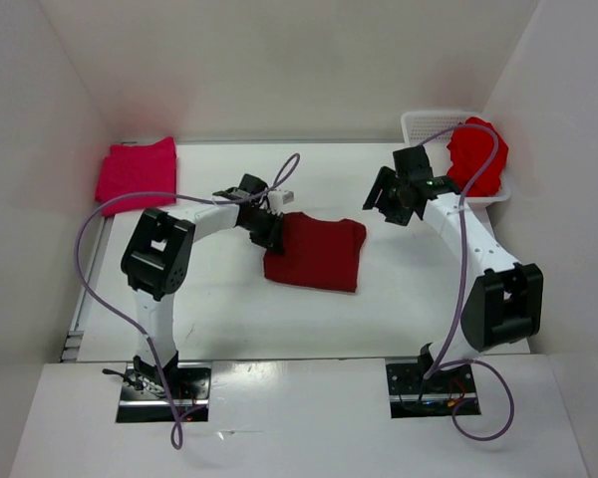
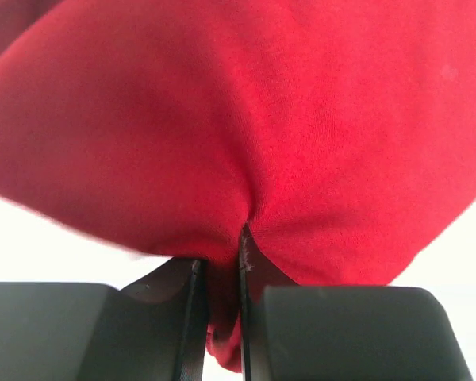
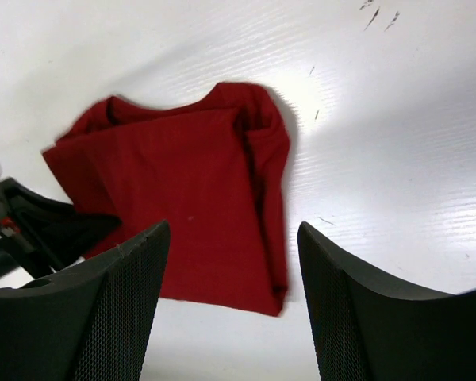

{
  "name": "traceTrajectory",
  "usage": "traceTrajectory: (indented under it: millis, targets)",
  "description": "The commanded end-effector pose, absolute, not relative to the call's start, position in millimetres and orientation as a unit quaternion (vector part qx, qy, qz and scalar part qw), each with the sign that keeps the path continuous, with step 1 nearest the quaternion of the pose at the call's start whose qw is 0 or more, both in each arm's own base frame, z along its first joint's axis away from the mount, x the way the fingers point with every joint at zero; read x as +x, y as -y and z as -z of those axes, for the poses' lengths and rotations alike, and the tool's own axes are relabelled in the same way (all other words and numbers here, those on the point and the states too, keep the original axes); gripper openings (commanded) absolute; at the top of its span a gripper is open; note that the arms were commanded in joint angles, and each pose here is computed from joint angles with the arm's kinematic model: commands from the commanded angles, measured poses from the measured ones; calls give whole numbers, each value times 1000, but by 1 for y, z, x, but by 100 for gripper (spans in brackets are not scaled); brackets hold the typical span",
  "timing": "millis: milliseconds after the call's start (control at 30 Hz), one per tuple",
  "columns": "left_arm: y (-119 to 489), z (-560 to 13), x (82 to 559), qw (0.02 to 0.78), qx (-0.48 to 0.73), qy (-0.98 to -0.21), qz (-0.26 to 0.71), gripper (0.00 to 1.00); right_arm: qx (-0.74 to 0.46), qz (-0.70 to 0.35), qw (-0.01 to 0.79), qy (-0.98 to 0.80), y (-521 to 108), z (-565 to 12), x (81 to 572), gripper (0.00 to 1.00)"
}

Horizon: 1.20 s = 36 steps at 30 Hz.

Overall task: Fold and stack the t-shirts
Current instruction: Put the neatly folded tshirt into the corner of the board with the left arm

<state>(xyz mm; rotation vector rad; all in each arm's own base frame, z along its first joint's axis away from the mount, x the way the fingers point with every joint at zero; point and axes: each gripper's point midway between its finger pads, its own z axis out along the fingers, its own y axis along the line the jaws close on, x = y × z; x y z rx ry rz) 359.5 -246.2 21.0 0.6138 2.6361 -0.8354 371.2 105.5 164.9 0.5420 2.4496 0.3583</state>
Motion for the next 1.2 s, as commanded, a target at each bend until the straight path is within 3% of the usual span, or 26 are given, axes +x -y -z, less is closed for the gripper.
traceTrajectory:
  millis: [0,167,400,867,1167]
  targets:
    - [169,-34,417,249,264,-927,98,0,203,-140,337,-909,-100,-197,374,71]
    - [109,-80,466,337,290,-894,-58,0,204,-141,351,-903,-98,-207,372,71]
    - [39,-127,507,392,273,-848,-229,0,203,-144,356,-901,-97,-211,369,71]
    - [-43,-239,557,468,185,-792,-346,0,209,-140,356,-900,-94,-209,362,71]
    - [-140,-255,559,462,107,-803,-360,0,214,-114,359,-901,-85,-209,362,71]
